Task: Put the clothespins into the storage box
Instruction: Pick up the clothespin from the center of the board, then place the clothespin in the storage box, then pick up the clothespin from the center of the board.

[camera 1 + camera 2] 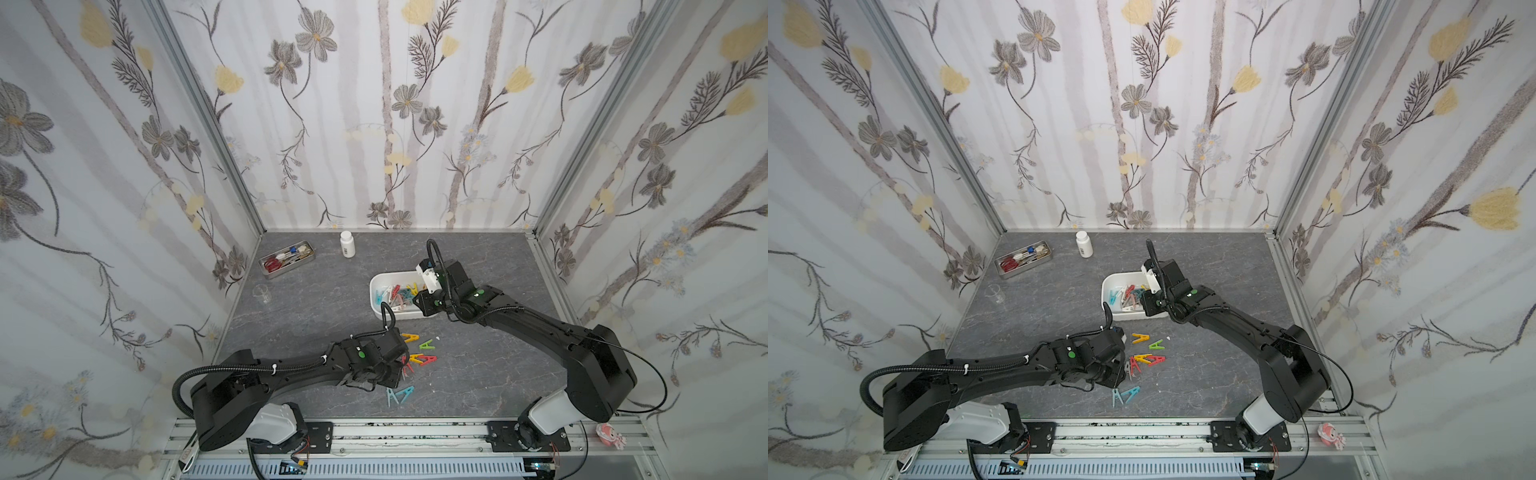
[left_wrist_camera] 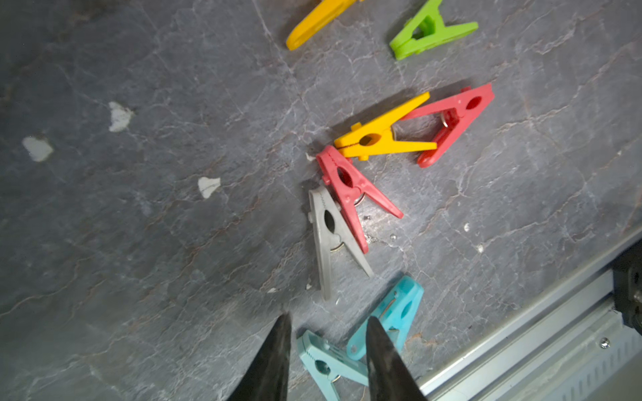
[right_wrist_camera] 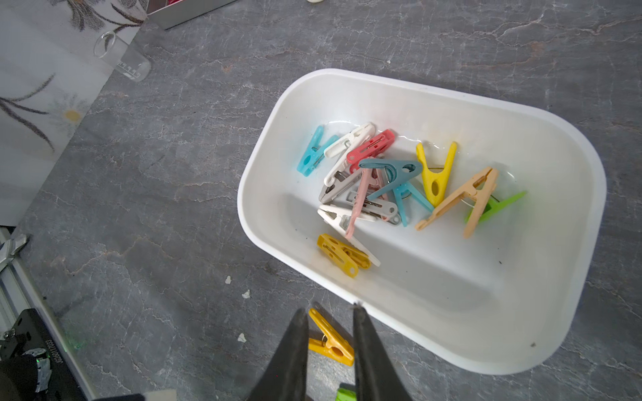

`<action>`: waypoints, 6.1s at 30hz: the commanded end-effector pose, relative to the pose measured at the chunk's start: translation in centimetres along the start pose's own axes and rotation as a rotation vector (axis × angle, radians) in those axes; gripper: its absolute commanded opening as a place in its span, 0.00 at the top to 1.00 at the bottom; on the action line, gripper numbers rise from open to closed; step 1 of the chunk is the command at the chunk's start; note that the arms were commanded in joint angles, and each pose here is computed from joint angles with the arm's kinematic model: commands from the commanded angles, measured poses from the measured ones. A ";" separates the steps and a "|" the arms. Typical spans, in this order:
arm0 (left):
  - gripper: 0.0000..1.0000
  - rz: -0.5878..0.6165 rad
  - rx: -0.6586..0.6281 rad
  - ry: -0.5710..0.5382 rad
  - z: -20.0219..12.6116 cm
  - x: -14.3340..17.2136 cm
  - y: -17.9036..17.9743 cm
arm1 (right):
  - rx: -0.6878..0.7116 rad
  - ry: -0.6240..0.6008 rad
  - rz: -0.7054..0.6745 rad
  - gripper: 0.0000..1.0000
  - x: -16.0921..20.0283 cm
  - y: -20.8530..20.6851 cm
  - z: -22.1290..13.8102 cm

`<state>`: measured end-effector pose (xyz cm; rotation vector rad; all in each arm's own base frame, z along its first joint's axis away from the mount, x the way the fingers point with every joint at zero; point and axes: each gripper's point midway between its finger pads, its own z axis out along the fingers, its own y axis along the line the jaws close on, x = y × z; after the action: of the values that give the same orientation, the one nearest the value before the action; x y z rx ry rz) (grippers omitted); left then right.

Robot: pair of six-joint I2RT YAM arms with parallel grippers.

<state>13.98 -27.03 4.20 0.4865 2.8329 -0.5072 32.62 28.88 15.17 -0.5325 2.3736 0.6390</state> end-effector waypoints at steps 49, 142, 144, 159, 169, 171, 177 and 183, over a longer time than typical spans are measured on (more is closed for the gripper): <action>0.93 -0.130 0.024 -0.127 -1.5 -2.7 -1.0 | -0.003 -0.102 0.024 0.77 0.4 -0.9 -2.0; 0.60 -0.297 0.040 -0.539 -8.3 -19.7 7.7 | -0.119 0.326 -0.074 0.71 17.6 8.6 1.3; 0.60 -0.300 0.040 -0.542 -8.4 -19.6 7.8 | -0.105 0.334 -0.077 0.71 17.7 8.4 1.6; 0.60 -0.304 0.034 -0.558 -9.1 -19.3 8.0 | -0.002 0.365 -0.085 0.72 18.3 6.6 2.2; 0.59 -0.307 0.039 -0.555 -9.1 -19.3 8.0 | -0.009 0.402 -0.077 0.72 19.4 6.6 3.1; 0.59 -0.307 0.038 -0.553 -9.1 -19.2 8.0 | -0.008 0.410 -0.076 0.73 19.6 6.6 3.2; 0.59 -0.307 0.036 -0.553 -9.0 -19.2 8.0 | -0.011 0.426 -0.075 0.75 20.1 6.5 3.4; 0.59 -0.302 0.025 -0.555 -9.1 -19.2 8.1 | -0.013 0.431 -0.075 0.83 20.2 6.5 3.3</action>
<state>32.93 -22.19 15.21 -0.0745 2.3752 -0.6424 16.45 31.77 1.94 -0.8298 2.7102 0.5450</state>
